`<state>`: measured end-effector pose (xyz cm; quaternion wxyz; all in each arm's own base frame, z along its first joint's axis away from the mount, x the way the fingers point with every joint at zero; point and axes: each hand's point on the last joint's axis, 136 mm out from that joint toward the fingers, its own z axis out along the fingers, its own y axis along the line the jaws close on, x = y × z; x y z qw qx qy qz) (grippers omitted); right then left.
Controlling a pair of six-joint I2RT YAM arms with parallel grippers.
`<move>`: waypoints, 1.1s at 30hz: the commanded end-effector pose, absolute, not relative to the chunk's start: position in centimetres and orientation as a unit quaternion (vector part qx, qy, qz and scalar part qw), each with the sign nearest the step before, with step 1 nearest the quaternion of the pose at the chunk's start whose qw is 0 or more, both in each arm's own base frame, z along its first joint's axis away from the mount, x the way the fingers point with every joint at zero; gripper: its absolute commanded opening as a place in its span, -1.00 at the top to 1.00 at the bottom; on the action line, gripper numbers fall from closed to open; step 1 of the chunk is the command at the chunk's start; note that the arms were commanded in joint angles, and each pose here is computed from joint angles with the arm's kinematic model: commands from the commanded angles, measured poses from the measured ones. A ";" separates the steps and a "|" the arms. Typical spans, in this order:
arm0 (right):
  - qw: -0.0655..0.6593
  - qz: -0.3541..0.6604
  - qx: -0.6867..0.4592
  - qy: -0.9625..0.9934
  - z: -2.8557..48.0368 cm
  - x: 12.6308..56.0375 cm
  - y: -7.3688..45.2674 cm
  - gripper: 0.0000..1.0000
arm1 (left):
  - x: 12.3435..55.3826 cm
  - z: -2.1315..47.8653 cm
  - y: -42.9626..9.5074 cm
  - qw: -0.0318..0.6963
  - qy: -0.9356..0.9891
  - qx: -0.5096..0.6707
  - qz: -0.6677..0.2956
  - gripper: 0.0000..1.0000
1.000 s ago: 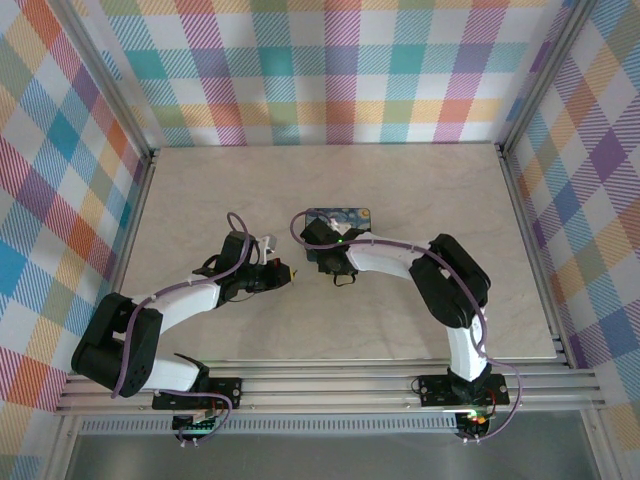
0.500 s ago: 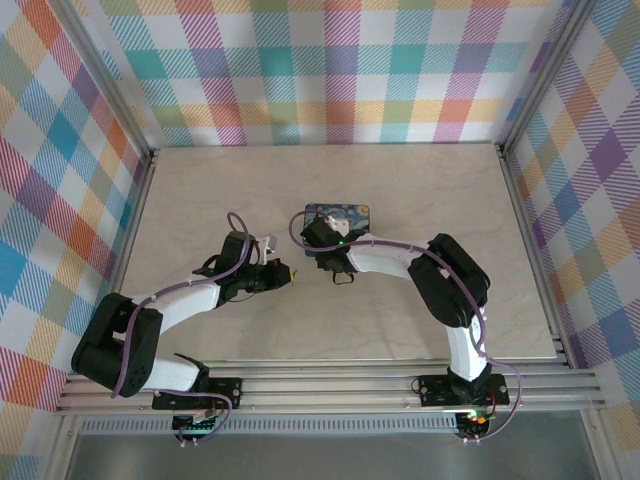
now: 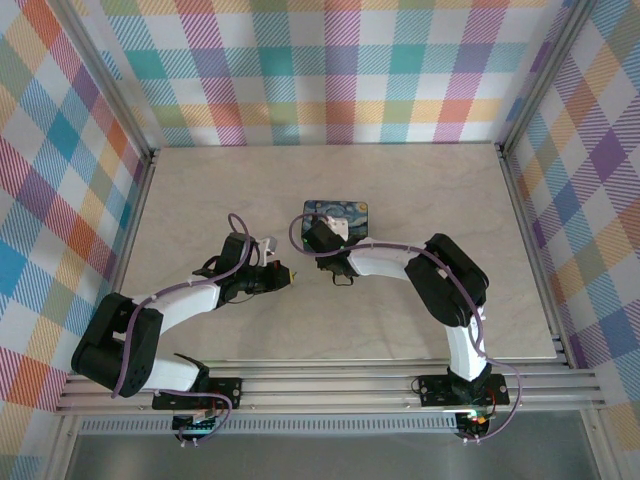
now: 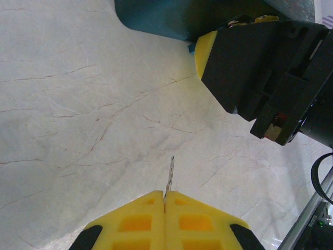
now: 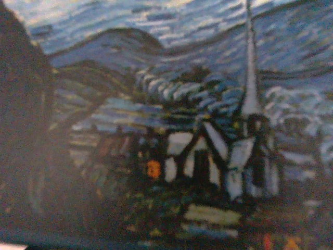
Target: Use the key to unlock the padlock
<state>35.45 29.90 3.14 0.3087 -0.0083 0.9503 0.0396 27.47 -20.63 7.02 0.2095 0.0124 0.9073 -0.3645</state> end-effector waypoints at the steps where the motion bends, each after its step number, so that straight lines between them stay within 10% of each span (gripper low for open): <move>1: 0.316 0.035 -0.013 0.948 3.0 35.6 29.5 0.50 | 26.7 6.8 -20.8 0.206 0.907 0.028 -0.367 1.00; 18: 0.248 0.130 -0.057 0.958 7.1 31.8 30.7 0.98 | 27.0 9.5 -22.5 0.257 0.869 0.105 -0.411 1.00; 33: 0.148 0.235 -0.036 0.960 9.6 29.4 31.5 1.00 | 26.7 10.0 -24.2 0.315 0.833 0.176 -0.420 1.00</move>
